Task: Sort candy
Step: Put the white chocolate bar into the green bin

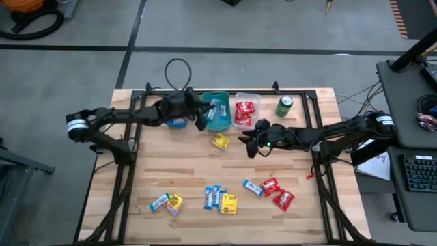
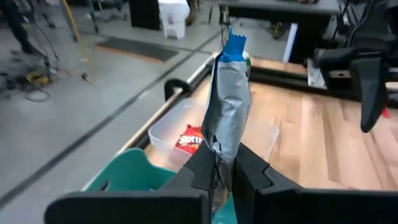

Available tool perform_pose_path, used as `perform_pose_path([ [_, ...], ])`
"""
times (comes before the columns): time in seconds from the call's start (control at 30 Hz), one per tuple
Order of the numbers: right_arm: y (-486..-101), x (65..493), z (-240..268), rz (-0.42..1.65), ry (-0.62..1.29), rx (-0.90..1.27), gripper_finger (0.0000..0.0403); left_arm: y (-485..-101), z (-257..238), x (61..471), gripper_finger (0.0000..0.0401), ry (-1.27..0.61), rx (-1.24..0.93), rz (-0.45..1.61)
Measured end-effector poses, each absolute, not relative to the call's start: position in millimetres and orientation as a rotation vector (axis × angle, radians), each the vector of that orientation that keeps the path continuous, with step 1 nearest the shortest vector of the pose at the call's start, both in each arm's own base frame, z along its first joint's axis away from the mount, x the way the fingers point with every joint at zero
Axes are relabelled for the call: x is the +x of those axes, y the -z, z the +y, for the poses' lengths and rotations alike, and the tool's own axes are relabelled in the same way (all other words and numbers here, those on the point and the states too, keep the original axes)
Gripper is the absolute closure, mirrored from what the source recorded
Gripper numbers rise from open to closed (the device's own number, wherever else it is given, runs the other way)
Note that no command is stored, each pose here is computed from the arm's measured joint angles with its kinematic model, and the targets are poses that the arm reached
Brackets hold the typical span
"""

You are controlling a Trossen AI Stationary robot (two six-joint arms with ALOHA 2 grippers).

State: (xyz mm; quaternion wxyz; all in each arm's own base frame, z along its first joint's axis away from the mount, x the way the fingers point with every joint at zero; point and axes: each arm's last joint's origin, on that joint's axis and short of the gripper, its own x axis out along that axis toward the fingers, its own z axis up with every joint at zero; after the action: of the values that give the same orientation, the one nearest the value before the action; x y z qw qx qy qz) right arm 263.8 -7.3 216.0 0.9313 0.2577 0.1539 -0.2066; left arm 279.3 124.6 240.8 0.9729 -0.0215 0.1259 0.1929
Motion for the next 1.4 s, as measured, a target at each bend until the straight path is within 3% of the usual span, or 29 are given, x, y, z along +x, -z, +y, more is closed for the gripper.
perform_pose_path([
  [0.3,-208.6,262.9,-7.3,0.375,0.442,0.522,0.0234,-231.5,173.8,331.7,0.0397,-0.398,-0.008,0.558],
  [0.67,-203.6,260.1,-7.3,0.433,0.459,0.513,0.0234,-203.6,210.4,343.2,0.0392,-0.448,-0.097,0.742],
  [0.87,-203.3,259.9,-7.3,0.437,0.46,0.512,0.0236,-200.2,210.8,338.0,0.0343,-0.535,-0.084,0.896],
  [1.13,-202.9,260.0,-6.2,0.437,0.443,0.596,0.0236,-202.5,208.8,337.0,0.0247,-0.538,-0.069,0.916],
  [1.4,-202.4,260.7,7.4,0.49,0.304,0.793,0.0236,-218.4,173.7,348.2,0.0224,-0.357,-0.089,0.866],
])
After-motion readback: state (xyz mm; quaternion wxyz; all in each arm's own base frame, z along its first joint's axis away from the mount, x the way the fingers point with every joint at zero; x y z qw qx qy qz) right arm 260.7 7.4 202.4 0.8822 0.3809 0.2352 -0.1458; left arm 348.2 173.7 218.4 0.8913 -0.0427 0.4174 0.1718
